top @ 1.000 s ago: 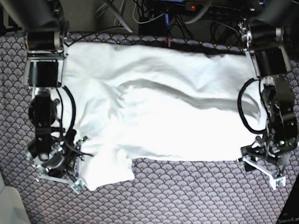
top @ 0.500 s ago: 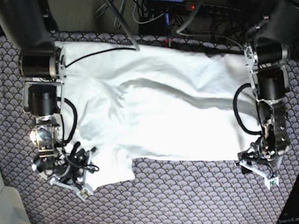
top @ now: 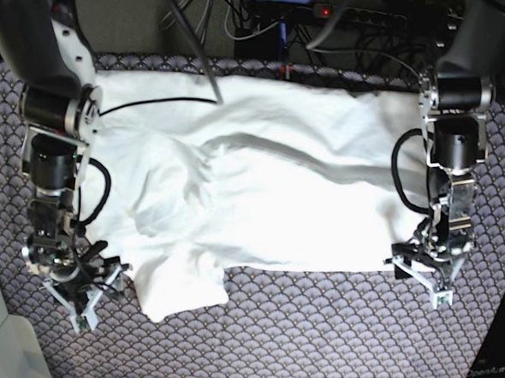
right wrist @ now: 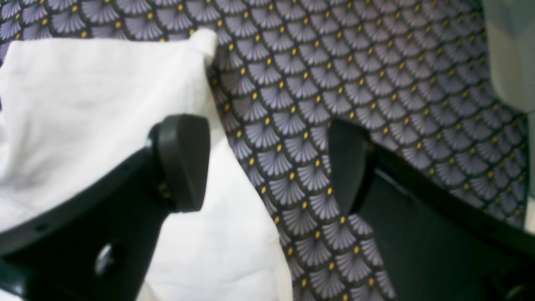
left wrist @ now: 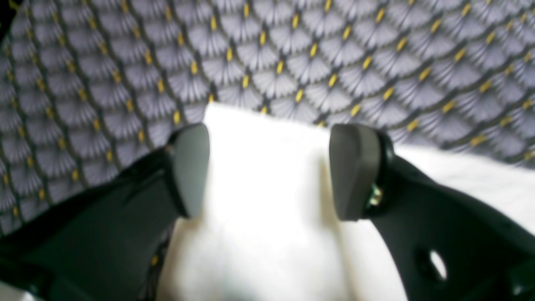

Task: Fold the T-shirt properly
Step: 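Move both grippers to the shirt's side edges and pinch the hem corners, then hold the hem corners with both grippers and lift them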

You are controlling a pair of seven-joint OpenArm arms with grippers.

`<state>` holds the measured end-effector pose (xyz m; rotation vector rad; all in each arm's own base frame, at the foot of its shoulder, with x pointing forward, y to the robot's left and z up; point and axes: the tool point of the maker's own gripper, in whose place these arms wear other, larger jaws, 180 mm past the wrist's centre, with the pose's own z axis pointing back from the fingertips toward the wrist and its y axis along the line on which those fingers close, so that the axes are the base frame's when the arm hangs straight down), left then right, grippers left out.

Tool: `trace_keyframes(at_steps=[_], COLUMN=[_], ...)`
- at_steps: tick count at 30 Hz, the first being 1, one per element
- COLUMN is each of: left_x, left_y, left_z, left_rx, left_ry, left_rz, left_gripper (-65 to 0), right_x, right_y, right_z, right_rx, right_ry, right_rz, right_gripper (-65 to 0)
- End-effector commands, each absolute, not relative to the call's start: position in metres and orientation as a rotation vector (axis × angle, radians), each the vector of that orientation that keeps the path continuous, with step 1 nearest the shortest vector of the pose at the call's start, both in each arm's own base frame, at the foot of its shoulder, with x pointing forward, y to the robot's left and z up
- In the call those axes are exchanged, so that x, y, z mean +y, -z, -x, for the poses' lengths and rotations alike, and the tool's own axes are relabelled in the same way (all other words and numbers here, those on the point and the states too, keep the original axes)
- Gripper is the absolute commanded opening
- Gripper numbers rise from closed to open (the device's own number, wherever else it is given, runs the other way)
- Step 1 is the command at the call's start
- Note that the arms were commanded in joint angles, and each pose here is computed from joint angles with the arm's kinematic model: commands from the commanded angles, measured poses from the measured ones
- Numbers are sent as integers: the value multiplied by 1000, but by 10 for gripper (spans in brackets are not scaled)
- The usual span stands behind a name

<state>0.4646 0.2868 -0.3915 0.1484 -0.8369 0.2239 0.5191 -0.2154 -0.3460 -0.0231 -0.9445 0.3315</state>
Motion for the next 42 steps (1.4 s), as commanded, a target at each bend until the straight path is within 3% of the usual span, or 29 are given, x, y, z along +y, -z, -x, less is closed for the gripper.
trace_keyframes(at_steps=[1,33,36,39,42], left_x=[300,304,304,305,306], left_y=[362,404,404,403,401], left_z=[-485,-468,-468,-468,-469], left_rx=[-916,-841,-841,-843,-847], left_ry=[-244,-271,-271,-271,-271], left_rz=[-169,-166,-166,-167,-169], left_gripper=[-213,-213,-213,-213,-213], right_x=[-219,-240,-239,-239,-234], right_y=[324,404,405,405,408], right_z=[-533,-483,-482,-482,-481], right_rx=[-1012,-901,-896,-895,-885], right_ry=[-318,-270,-275,-277,-303], right_rz=[23,-26,-28,-27,-24], right_gripper=[-200,-210,-284,-433,-623])
